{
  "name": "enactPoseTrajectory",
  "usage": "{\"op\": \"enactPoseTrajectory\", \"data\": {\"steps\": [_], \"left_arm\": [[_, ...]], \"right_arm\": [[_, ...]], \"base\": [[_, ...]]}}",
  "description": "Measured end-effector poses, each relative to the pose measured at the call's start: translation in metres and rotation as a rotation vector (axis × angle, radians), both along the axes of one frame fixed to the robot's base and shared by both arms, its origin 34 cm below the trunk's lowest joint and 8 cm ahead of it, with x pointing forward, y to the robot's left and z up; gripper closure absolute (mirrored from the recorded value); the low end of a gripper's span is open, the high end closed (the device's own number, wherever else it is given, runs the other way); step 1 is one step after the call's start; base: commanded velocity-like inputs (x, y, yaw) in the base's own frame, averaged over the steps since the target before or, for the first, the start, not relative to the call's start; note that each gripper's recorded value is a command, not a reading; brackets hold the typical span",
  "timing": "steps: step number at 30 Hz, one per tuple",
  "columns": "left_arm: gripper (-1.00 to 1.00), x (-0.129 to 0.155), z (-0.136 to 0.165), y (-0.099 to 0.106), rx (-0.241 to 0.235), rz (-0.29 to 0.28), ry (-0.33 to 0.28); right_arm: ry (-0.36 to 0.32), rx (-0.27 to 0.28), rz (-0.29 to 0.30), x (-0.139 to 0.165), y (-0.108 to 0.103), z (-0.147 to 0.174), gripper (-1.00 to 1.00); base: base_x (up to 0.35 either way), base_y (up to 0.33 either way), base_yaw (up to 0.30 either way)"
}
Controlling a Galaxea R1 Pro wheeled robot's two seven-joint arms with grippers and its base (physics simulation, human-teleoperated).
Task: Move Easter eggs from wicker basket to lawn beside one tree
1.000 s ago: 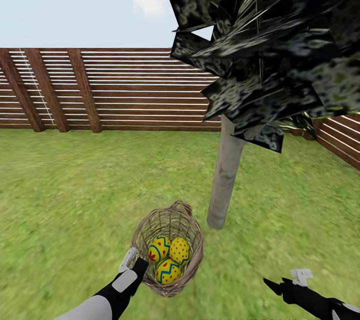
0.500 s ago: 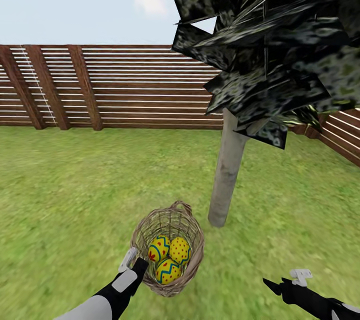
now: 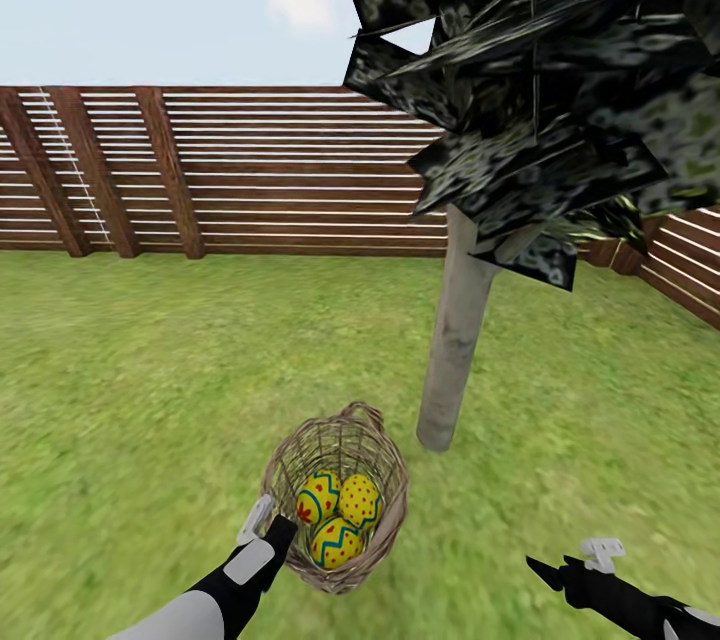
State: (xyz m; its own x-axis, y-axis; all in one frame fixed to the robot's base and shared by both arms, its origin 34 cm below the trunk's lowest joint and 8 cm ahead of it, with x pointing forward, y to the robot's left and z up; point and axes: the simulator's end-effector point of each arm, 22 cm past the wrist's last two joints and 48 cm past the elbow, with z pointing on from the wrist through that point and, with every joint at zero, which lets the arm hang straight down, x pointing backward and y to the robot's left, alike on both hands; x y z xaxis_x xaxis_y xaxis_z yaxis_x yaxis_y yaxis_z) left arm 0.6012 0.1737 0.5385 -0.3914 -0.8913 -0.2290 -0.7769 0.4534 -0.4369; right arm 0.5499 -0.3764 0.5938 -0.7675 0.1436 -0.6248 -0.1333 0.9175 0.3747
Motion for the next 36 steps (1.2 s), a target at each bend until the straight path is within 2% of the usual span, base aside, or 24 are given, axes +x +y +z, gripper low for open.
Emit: {"op": "enactPoseTrajectory", "data": {"steps": [6,10,11,14,15,20,24,27,32,36], "left_arm": [[1.00,0.000,-0.010,0.000,0.000,0.000,-0.001],[1.00,-0.001,-0.017,0.000,0.000,0.000,-0.001],[1.00,-0.001,-0.019,0.000,0.000,0.000,-0.001],[1.00,-0.002,-0.024,0.000,0.000,0.000,0.000],[1.00,-0.002,-0.026,0.000,-0.001,0.001,0.000],[1.00,-0.002,-0.035,0.000,0.000,0.000,-0.001],[1.00,-0.003,-0.043,0.000,0.000,0.001,0.000],[1.00,-0.004,-0.048,0.000,0.000,0.000,0.000],[1.00,-0.014,-0.055,0.003,0.003,0.003,0.016],[1.00,-0.015,-0.055,0.003,0.004,0.001,0.015]], "right_arm": [[-0.010,-0.004,0.002,0.004,-0.006,-0.004,-1.00],[-0.084,-0.064,0.022,0.028,-0.037,0.024,-1.00],[-0.087,-0.046,0.038,0.028,-0.038,0.029,-1.00],[-0.080,0.100,0.049,0.017,-0.049,0.053,-1.00],[-0.084,0.113,0.044,0.016,-0.052,0.055,-1.00],[-0.085,0.125,0.040,0.015,-0.051,0.047,-1.00],[-0.070,0.110,0.037,0.012,-0.050,0.032,-1.00],[-0.065,0.093,0.012,0.012,-0.056,0.022,-1.00],[-0.064,0.086,0.002,0.014,-0.058,0.021,-1.00],[-0.062,0.086,0.001,0.013,-0.058,0.021,-1.00]], "base": [[0.000,0.000,0.000],[0.000,0.000,0.000],[0.000,0.000,0.000],[0.000,0.000,0.000],[0.000,0.000,0.000],[0.000,0.000,0.000],[0.000,0.000,0.000],[0.000,0.000,0.000],[0.014,-0.004,0.000],[0.252,-0.134,0.000]]}}
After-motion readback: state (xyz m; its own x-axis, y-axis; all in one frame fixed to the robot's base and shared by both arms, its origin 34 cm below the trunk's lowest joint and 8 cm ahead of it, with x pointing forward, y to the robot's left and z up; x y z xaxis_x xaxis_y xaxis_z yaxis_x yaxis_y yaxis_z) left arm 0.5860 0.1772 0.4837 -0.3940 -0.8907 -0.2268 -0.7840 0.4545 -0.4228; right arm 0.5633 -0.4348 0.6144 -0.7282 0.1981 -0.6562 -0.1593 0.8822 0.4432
